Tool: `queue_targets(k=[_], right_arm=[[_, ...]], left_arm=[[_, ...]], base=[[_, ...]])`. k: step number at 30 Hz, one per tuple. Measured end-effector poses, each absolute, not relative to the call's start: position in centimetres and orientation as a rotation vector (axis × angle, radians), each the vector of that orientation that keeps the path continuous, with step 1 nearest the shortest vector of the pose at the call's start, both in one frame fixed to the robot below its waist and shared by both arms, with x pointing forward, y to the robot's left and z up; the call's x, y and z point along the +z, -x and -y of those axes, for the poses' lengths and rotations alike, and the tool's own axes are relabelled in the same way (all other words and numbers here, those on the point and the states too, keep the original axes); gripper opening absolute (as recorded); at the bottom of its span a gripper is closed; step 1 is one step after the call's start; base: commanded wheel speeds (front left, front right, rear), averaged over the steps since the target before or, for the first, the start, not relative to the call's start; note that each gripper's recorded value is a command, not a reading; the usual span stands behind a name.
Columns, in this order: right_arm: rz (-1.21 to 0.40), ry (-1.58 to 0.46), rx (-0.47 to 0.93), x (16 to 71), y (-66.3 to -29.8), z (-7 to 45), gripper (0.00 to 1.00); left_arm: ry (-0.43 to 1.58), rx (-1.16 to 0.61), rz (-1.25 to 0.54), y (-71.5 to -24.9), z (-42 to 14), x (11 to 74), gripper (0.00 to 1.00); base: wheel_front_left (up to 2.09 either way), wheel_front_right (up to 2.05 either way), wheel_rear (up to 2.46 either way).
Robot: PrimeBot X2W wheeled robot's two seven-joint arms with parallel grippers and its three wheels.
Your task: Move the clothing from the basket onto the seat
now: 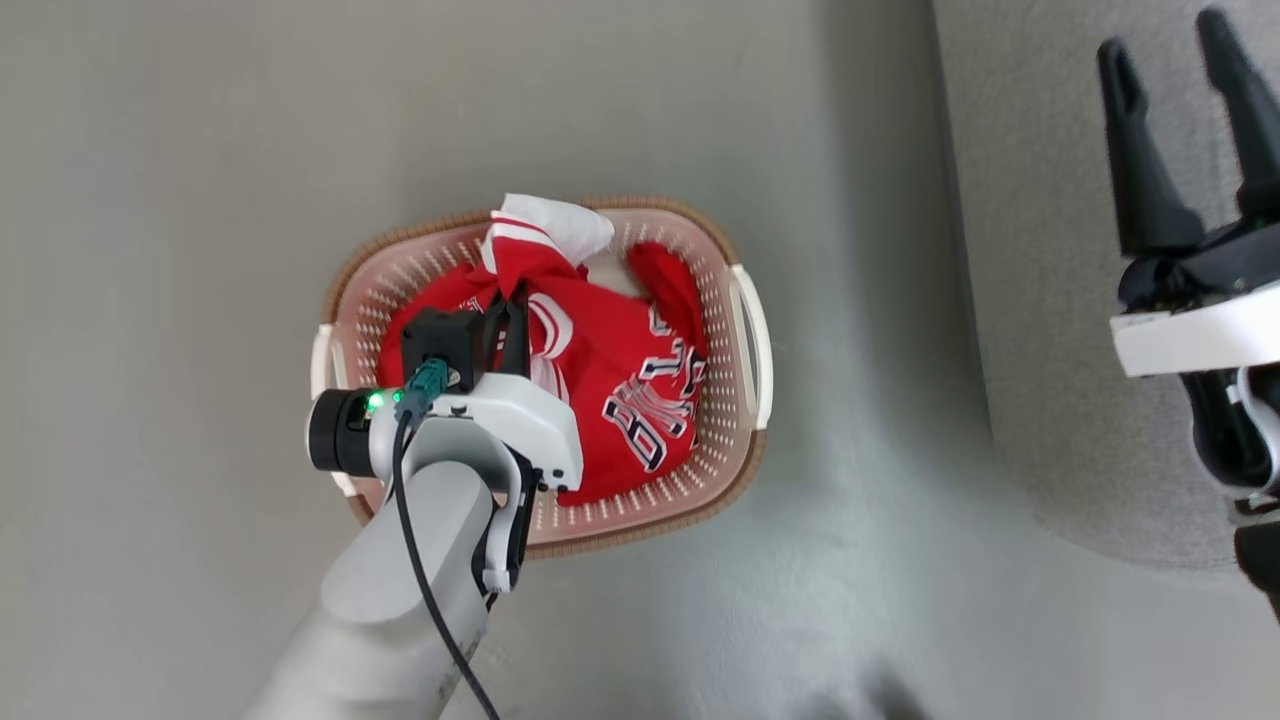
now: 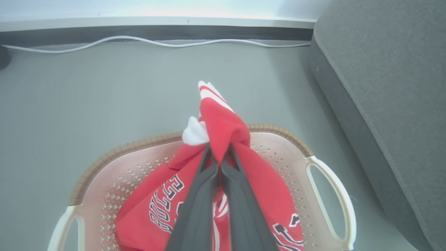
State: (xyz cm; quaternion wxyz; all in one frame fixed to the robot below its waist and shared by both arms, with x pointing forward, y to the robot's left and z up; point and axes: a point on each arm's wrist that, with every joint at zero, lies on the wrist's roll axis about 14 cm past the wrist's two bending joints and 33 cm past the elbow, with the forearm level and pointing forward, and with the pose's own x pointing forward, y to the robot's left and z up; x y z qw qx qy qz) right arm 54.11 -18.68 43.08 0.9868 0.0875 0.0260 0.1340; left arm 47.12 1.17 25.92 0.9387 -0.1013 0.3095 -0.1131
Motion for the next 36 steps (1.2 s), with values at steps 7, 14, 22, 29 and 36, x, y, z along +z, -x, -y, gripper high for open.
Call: queue_targets(k=[7, 14, 22, 29, 36], right_arm=[[-0.056, -0.202, 0.261, 45.0, -51.6, 18.0, 1.0], [-0.07, -0.22, 0.283, 46.3, -48.2, 16.1, 1.0], [-0.06, -0.225, 0.305, 47.7, -44.9, 14.4, 1.0], [-0.048, -0.218, 0.343, 48.6, -43.2, 12.8, 1.0], [-0.05, -0.222, 0.359, 48.8, -42.2, 12.0, 1.0]], left_arm=[[0.207, -0.256, -0.472, -47.3, -1.7, 32.3, 0.0], [0.212, -0.262, -0.321, -46.6, -2.8, 38.5, 0.0], [0.19, -0.316, -0.123, -45.5, -3.1, 46.0, 0.0], [0.208, -0.347, 0.007, -44.5, -3.0, 50.9, 0.0], [0.226, -0.419, 0.136, -43.3, -1.4, 55.7, 0.0]], base=[[0.0, 0.0, 0.0], [0.0, 0.0, 0.0], [0.0, 0.0, 0.0], [0.0, 0.0, 0.0], [0.0, 0.0, 0.0]])
